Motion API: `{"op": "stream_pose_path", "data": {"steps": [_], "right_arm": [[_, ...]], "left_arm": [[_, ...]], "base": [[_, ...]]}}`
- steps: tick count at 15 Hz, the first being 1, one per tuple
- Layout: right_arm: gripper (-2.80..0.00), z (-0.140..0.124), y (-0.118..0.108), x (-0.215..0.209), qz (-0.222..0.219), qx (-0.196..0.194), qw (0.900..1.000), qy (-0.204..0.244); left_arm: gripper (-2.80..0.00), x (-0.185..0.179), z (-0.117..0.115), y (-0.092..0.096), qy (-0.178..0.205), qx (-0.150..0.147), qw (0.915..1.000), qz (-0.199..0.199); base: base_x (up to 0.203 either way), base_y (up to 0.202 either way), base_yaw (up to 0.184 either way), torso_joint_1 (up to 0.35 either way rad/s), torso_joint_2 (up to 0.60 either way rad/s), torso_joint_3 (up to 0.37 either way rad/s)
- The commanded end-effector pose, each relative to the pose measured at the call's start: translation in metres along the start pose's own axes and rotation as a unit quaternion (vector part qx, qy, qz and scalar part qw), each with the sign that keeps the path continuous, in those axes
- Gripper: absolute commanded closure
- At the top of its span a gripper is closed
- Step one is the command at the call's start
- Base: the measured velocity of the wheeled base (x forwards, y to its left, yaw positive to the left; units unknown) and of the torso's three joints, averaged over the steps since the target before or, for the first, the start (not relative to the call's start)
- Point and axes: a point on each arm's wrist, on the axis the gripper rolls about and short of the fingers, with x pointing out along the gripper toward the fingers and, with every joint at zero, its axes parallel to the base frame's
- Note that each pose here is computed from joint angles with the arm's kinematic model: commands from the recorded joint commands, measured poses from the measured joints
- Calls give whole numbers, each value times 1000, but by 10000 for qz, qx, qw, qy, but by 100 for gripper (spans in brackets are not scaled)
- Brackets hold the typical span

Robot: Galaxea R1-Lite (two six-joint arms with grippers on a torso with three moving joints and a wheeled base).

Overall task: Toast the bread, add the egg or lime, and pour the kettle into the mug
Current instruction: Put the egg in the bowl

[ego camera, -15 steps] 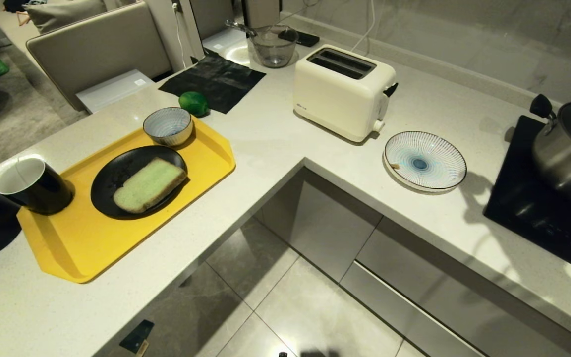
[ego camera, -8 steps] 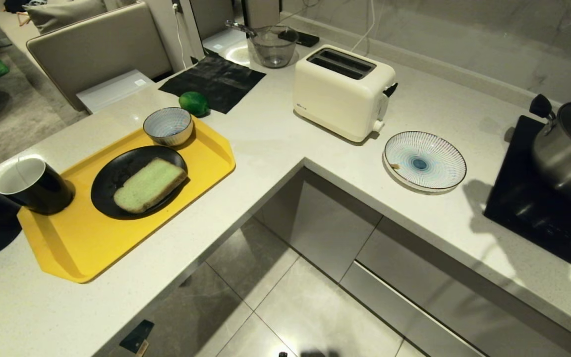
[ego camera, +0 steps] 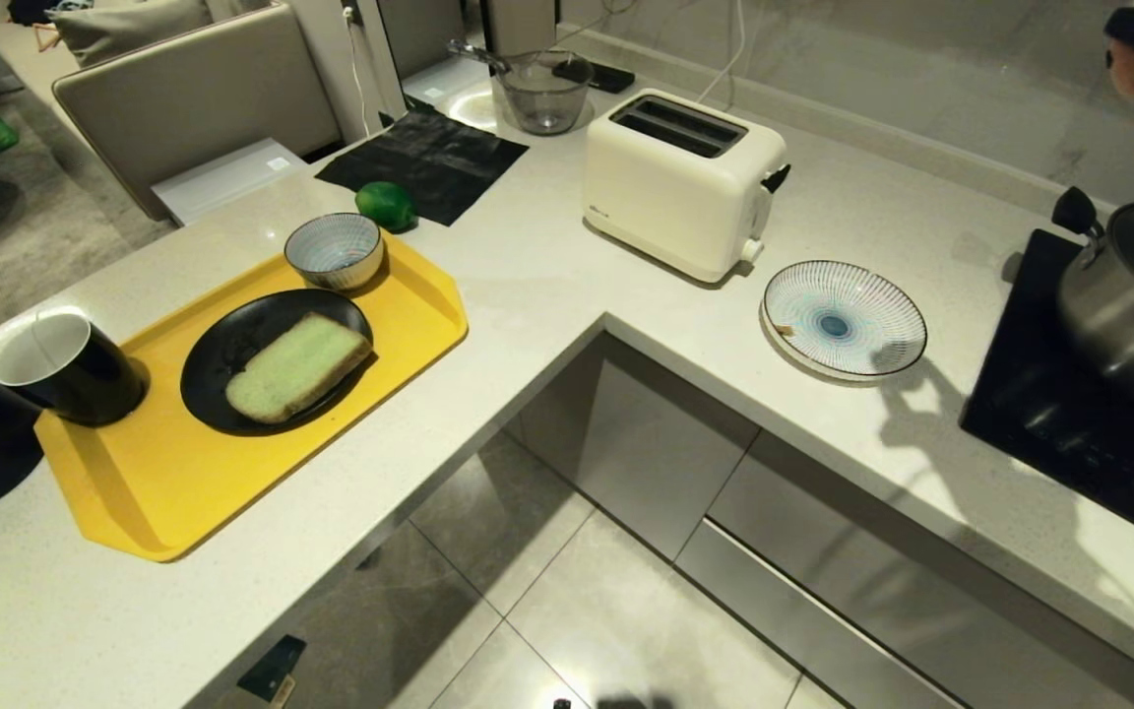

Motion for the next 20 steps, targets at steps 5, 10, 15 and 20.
{"op": "stream_pose_path", "data": {"steps": [5,10,15,20], "right_arm": [[0,-15,6,14,29,-51,9998,172],[0,-17,7,16,50,-57,9998,200],[0,-4,3,3,158,29,9999,-18],[0,8,-2,-13,170,-11,9996,-223]], "left_arm": [[0,0,0,0,6,3,10000,-2],[0,0,0,0,6,11,10000,-2],[0,0,0,0,6,19,10000,-2],[0,0,0,0,6,18,10000,0]], "base": [[0,0,0,0,0,0],[0,0,0,0,0,0],[0,0,0,0,0,0],[0,0,0,0,0,0]]}}
